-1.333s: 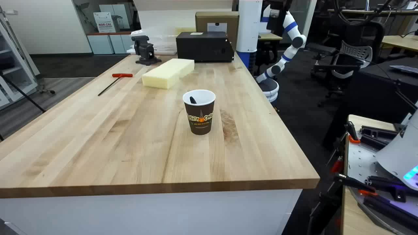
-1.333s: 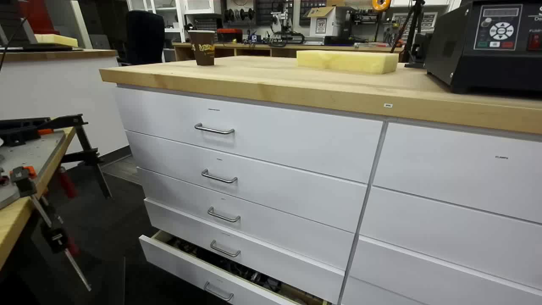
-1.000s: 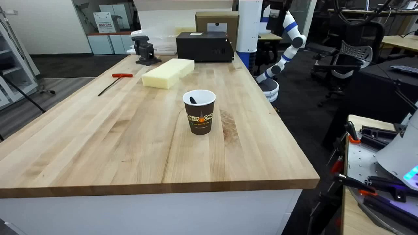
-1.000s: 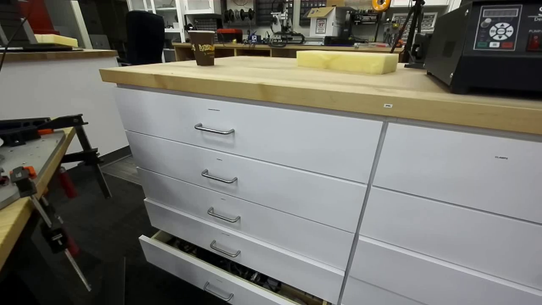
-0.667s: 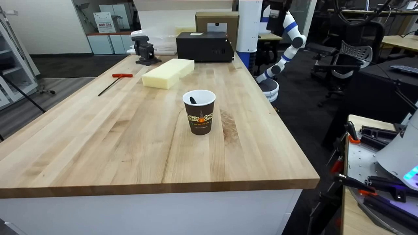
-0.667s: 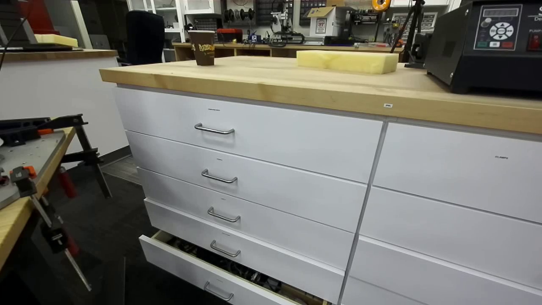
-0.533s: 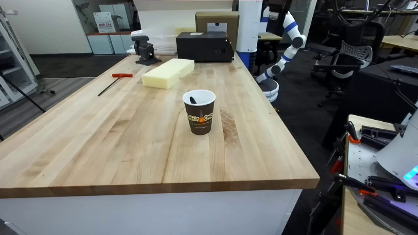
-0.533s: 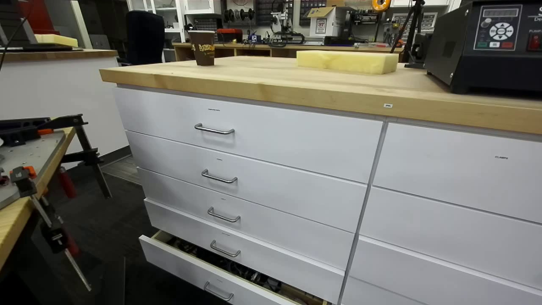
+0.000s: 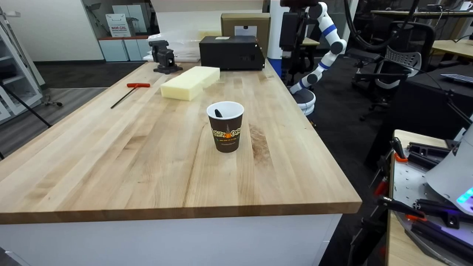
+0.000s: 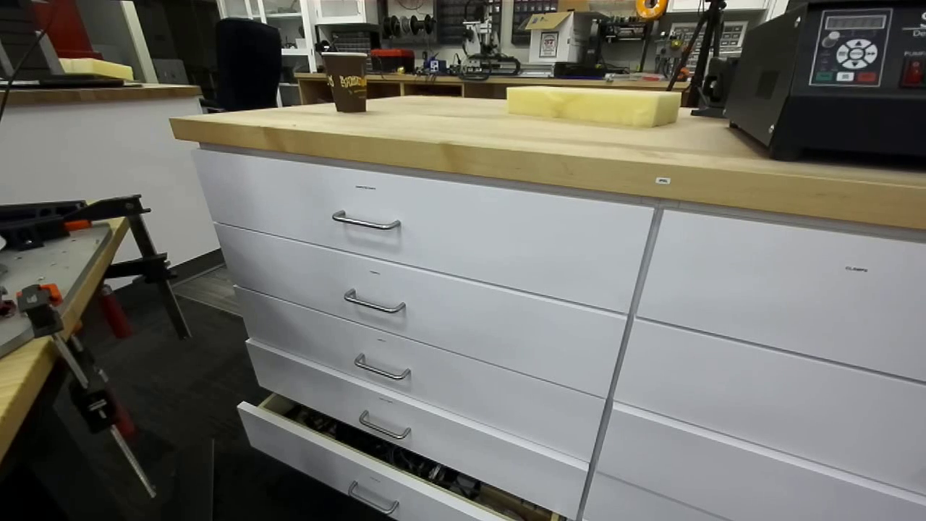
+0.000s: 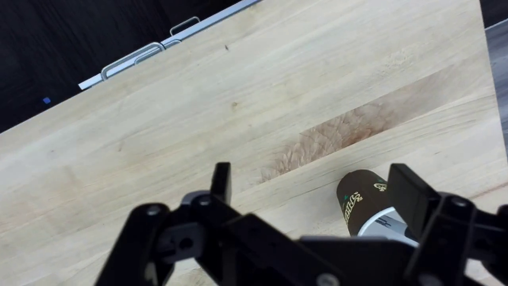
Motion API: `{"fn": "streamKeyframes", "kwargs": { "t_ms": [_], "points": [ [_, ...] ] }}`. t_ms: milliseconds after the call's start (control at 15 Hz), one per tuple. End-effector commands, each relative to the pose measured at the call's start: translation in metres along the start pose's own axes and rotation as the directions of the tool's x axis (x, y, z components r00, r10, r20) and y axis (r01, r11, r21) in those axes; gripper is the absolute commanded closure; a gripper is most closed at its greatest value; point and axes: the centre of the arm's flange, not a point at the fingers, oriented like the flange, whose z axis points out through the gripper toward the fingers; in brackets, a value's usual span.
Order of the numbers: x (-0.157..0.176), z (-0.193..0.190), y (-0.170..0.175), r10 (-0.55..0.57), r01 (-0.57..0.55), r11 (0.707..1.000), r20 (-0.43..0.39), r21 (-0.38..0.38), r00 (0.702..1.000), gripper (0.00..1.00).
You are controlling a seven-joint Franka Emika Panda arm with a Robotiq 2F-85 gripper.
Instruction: Put the sharpie on the countertop
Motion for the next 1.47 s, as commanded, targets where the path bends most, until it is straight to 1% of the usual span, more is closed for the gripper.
{"fn": "streamKeyframes", "kwargs": {
  "t_ms": [0, 67, 200, 400, 667, 1000, 1400],
  "points": [
    [0.041, 0.009, -0.023, -0.072, 0.071, 0.997, -0.012, -0.025, 0.997, 0.00],
    [0.048, 0.011, -0.031, -0.099, 0.099, 0.995, -0.022, -0.031, 0.995, 0.00],
    [0.060, 0.014, -0.048, -0.139, 0.139, 0.990, -0.010, -0.031, 0.990, 0.00],
    [0.072, 0.020, -0.075, -0.184, 0.185, 0.983, 0.011, -0.007, 0.983, 0.00],
    [0.085, 0.025, -0.100, -0.222, 0.222, 0.975, 0.017, 0.011, 0.975, 0.00],
    [0.098, 0.038, -0.117, -0.239, 0.238, 0.971, 0.044, 0.029, 0.970, 0.00],
    [0.111, 0.054, -0.129, -0.263, 0.261, 0.965, 0.055, 0.037, 0.963, 0.00]
  ]
}}
